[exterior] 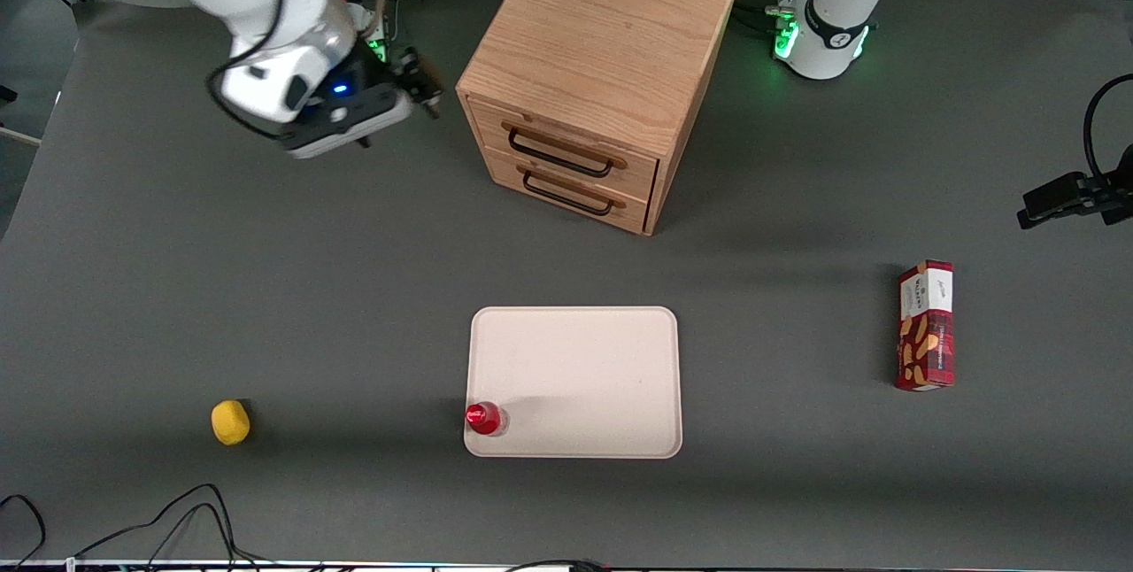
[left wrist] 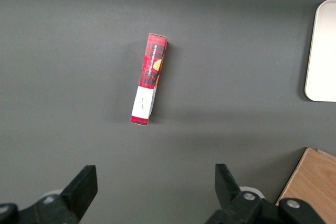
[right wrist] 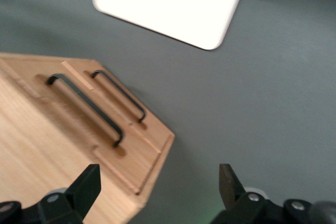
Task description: Open upper drawer
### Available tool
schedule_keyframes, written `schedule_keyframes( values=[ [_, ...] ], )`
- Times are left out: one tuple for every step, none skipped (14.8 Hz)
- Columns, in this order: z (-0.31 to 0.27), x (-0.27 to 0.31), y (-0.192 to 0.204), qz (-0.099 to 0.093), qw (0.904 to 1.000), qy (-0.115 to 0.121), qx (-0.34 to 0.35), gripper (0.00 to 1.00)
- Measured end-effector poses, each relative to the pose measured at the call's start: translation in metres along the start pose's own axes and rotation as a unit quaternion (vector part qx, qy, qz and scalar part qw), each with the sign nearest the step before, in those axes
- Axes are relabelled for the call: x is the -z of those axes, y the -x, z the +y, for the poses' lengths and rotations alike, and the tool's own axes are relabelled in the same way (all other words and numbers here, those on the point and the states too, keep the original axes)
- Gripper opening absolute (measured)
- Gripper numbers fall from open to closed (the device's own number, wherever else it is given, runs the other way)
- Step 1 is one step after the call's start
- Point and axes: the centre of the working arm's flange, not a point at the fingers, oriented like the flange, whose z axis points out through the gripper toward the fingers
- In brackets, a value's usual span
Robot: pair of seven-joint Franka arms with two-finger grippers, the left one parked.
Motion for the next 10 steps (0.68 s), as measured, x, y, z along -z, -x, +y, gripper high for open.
schedule_keyframes(
  values=[
    [-0.018,-0.004,-0.004,0.001,0.9997,0.000,0.025,1.00],
    [-0.032,-0.007,-0.011,0.003,0.9984,0.004,0.056,1.00],
    [-0.044,-0.011,-0.018,0.004,0.9961,0.007,0.088,1.00],
    [-0.054,-0.017,-0.025,0.002,0.9933,0.007,0.116,1.00],
    [-0.062,-0.023,-0.031,-0.001,0.9893,0.003,0.146,1.00],
    [-0.068,-0.031,-0.036,-0.007,0.9833,-0.002,0.182,1.00],
    [-0.072,-0.039,-0.040,-0.012,0.9769,-0.007,0.213,1.00],
    [-0.075,-0.047,-0.043,-0.017,0.9708,-0.011,0.239,1.00],
    [-0.077,-0.055,-0.047,-0.024,0.9644,-0.015,0.263,1.00],
    [-0.078,-0.061,-0.049,-0.028,0.9572,-0.019,0.288,1.00]
  ],
)
